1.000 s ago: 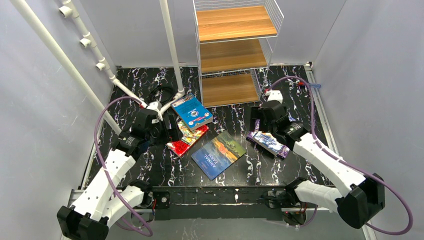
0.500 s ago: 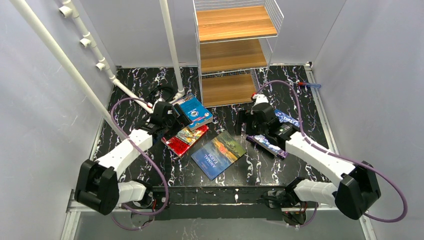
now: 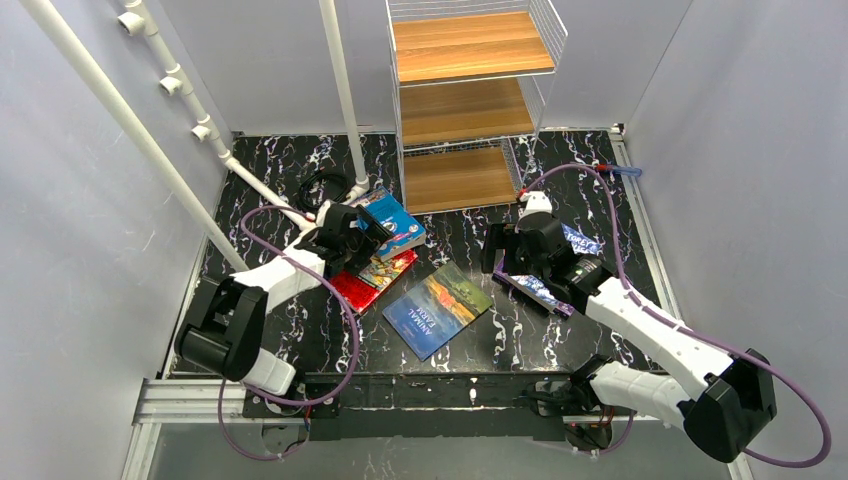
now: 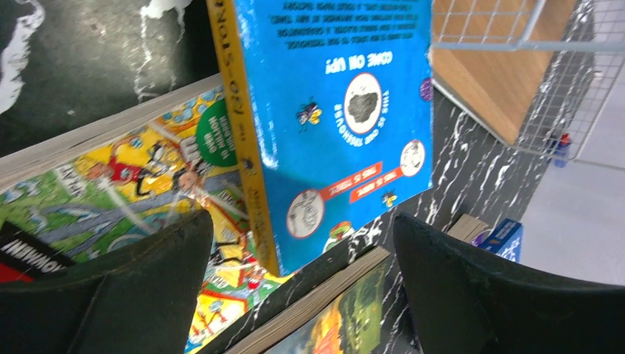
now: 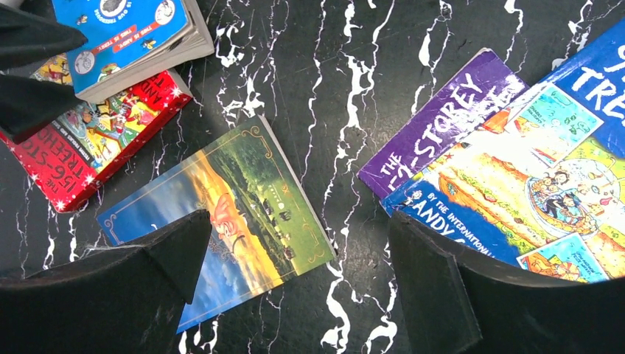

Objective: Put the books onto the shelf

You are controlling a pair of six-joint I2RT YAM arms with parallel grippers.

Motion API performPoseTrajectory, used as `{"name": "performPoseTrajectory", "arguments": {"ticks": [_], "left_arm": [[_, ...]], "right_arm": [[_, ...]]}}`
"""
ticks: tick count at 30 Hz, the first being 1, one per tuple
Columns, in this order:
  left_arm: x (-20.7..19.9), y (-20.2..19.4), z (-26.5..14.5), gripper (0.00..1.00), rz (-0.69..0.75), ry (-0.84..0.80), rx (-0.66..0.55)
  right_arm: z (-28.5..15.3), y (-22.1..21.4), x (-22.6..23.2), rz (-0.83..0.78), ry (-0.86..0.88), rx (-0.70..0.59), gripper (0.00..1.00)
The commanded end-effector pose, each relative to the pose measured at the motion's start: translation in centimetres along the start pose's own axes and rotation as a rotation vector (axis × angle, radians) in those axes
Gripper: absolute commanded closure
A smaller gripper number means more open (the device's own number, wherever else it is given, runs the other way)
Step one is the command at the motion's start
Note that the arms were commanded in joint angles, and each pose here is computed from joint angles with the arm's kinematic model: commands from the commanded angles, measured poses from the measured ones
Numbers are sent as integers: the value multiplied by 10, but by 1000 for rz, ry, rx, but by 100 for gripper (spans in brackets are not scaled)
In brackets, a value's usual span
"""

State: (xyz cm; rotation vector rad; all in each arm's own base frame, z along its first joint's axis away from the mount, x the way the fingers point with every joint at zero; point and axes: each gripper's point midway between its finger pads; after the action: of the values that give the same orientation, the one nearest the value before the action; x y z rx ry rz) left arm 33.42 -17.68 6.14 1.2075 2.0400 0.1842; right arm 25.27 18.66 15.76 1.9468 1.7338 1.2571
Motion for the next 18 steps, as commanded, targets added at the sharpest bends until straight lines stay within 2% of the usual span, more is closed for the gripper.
{"name": "performPoseTrajectory", "arguments": {"ticks": [1,8,10,13,18], "left_arm": [[-3,1,9,11,-55,8,-3],[-8,2,19,26,-63,-69,-52],[-10,4,16,34,-36,-85,-62],[-10,5,12,56,-14,-92,-72],[-12,2,11,68,-1,-105,-56]], "right_arm": [[-8,8,-5,-1,-23,-36,1],[-14,9,-13,-10,-53,-53,1],[-14,10,-13,-9,-53,-53,1],[-12,8,-13,-10,-51,-49,1],[-8,5,-12,-11,-50,-32,1]]}}
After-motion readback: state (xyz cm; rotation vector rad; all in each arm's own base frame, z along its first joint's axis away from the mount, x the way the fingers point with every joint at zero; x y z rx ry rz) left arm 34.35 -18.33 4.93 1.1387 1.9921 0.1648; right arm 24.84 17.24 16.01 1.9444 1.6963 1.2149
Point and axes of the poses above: each gripper's point midway between its finger pads, its own z axis out along the fingers, its own x axis along the line the jaws close on, y = z × x, and after that the axes turned 12 degrees about z, right-handed
